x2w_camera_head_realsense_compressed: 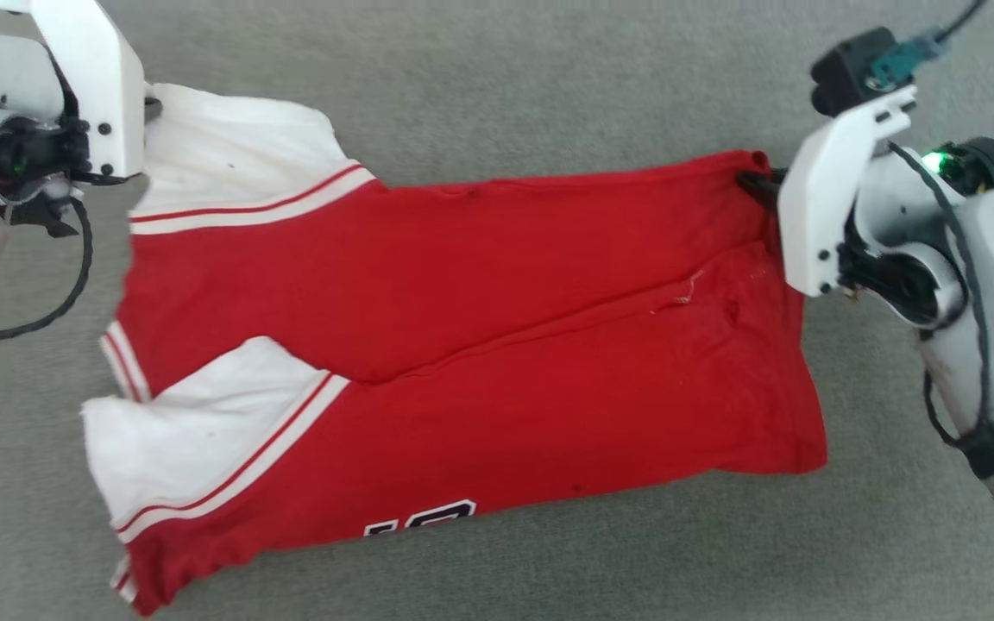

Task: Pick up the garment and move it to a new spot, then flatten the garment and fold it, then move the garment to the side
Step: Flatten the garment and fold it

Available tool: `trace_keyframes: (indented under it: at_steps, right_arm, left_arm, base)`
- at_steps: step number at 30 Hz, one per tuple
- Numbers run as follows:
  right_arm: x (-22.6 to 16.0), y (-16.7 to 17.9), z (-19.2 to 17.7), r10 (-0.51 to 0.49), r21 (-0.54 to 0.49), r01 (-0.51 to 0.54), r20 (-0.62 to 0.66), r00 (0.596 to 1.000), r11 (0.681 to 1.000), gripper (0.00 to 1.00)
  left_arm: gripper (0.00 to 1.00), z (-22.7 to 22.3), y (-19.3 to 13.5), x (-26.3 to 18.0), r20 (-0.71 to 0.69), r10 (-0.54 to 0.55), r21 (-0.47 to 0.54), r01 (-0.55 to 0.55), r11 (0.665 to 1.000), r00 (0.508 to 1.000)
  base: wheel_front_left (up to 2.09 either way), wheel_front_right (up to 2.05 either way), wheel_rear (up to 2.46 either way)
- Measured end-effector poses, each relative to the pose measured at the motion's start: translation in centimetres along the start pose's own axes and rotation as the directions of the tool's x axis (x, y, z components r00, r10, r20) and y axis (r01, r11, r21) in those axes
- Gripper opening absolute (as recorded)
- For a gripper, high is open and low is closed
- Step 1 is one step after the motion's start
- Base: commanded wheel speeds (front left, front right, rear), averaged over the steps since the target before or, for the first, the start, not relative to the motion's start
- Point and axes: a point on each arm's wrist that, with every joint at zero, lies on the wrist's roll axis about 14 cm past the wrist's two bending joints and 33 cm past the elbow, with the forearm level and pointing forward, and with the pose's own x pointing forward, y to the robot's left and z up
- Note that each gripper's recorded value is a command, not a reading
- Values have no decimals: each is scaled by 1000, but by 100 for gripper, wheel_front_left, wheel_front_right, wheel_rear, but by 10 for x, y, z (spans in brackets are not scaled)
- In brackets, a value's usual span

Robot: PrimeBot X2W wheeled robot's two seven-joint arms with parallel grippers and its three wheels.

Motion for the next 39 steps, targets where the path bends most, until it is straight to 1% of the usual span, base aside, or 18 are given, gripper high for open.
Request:
trace_keyframes:
  at_steps: [4, 9, 14, 15, 19, 24, 27, 29, 32, 33, 34, 35, 36, 37, 38, 39]
  right_arm:
    - [-15, 5, 10, 9, -9, -9, 73, 997, 1000, 0]
    - [-35, 10, 14, 12, -28, -8, 139, 990, 1000, 0]
    - [-56, 20, 13, 34, -41, -27, 191, 981, 999, 0]
    - [-65, 22, 12, 34, -50, -24, 204, 978, 998, 0]
    - [-78, 27, 1, 37, -49, -28, 206, 978, 998, 0]
    - [-88, 32, -26, 42, -11, -41, 161, 986, 999, 0]
    - [-90, 38, -51, 52, 34, -56, 114, 992, 998, 0]
    - [-88, 39, -62, 50, 52, -55, 87, 995, 997, 0]
    - [-84, 43, -73, 57, 78, -61, 59, 997, 995, 0]
    - [-82, 44, -76, 58, 88, -62, 51, 997, 994, 16]
    - [-80, 44, -78, 57, 97, -61, 45, 997, 993, 40]
    - [-80, 44, -78, 57, 97, -61, 45, 997, 993, 58]
    - [-78, 45, -81, 58, 101, -61, 36, 998, 993, 100]
    - [-77, 46, -82, 59, 102, -61, 30, 998, 993, 100]
    - [-75, 46, -82, 57, 103, -60, 29, 998, 993, 100]
    - [-74, 46, -81, 57, 105, -60, 31, 998, 993, 100]
  left_arm:
    - [0, 2, 2, -31, 38, -2, 5, 2, 1000, 999]
    - [0, -11, 1, -65, 57, 8, 21, -9, 1000, 998]
    - [0, -34, -9, -96, 65, 6, 23, -7, 1000, 998]
    - [0, -46, -13, -109, 61, 12, 24, -13, 1000, 998]
    - [0, -74, -21, -131, 40, 25, 19, -26, 999, 999]
    - [0, -116, -35, -147, -28, 25, -9, -26, 1000, 999]
    - [0, -151, -49, -147, -95, 0, -40, -4, 999, 996]
    - [0, -169, -51, -143, -141, -7, -49, 0, 999, 990]
    - [0, -187, -54, -131, -172, -25, -82, 11, 997, 985]
    - [0, -191, -53, -126, -178, -26, -101, 8, 995, 984]
    - [0, -194, -53, -122, -186, -31, -112, 11, 994, 982]
    - [33, -194, -53, -122, -186, -31, -112, 11, 994, 982]
    - [66, -198, -54, -117, -191, -44, -128, 20, 992, 981]
    - [86, -200, -53, -113, -189, -47, -138, 21, 990, 981]
    - [96, -201, -51, -109, -184, -44, -142, 18, 990, 982]
    - [100, -200, -49, -105, -171, -47, -148, 22, 989, 984]
  base:
    - [0, 0, 0]
    - [0, 0, 0]
    - [0, 0, 0]
    - [0, 0, 0]
    - [0, 0, 0]
    - [0, 0, 0]
    - [0, 0, 0]
    - [0, 0, 0]
    - [0, 0, 0]
    - [0, 0, 0]
    - [0, 0, 0]
    - [0, 0, 0]
    - [0, 0, 0]
    - [0, 0, 0]
    - [0, 0, 0]
    - [0, 0, 0]
